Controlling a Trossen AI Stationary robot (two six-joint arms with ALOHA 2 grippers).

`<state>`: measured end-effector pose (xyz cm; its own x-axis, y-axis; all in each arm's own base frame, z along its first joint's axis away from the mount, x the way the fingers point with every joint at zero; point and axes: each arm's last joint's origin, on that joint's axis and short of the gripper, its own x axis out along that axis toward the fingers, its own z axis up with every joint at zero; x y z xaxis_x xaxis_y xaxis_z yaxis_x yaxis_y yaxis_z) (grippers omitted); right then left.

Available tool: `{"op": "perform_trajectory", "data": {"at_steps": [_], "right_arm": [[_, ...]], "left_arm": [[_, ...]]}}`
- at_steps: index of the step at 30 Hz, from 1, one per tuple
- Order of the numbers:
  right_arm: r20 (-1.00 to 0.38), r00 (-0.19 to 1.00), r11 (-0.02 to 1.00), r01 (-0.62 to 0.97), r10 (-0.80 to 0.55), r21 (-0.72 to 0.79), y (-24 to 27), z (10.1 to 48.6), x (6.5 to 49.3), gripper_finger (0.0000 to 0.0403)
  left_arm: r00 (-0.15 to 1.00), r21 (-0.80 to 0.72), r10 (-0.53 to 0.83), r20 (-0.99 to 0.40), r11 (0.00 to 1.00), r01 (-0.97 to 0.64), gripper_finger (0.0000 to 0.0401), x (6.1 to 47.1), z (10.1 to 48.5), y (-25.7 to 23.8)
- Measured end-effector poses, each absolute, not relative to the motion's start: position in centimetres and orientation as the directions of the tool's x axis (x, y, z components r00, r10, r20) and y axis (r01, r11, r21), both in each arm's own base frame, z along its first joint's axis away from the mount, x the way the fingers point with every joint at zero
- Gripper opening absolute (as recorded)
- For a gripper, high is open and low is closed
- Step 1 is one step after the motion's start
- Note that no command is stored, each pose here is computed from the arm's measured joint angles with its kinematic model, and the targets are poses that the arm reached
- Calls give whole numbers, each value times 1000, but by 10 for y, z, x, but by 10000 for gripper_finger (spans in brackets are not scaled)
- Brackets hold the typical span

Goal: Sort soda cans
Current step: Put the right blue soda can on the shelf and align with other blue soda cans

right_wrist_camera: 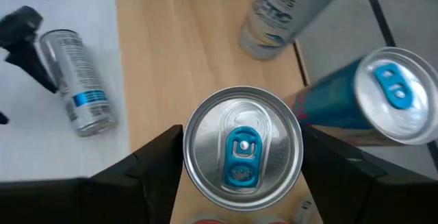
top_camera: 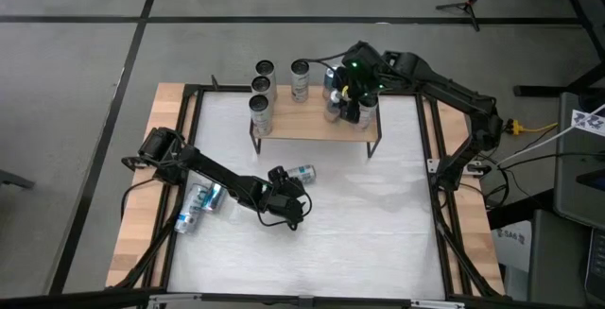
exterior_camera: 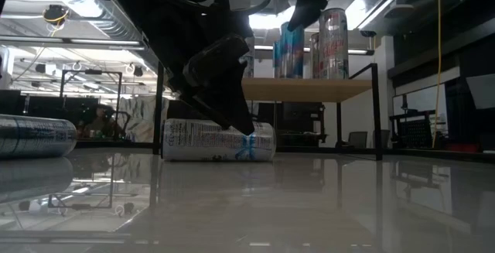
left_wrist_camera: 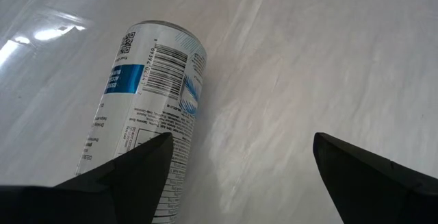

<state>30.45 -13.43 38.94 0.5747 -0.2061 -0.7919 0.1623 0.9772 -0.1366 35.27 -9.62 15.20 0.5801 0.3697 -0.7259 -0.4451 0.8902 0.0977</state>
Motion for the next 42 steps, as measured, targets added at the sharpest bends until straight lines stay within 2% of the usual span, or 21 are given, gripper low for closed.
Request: {"op": "perform_trajectory", "data": {"at_steps": [42], "right_arm": [[-787, 574, 973, 173, -226, -153, -135, 390, 305, 262]], "left_arm": [[580, 97, 369, -726, 890, -445, 346, 353, 152, -96]]}}
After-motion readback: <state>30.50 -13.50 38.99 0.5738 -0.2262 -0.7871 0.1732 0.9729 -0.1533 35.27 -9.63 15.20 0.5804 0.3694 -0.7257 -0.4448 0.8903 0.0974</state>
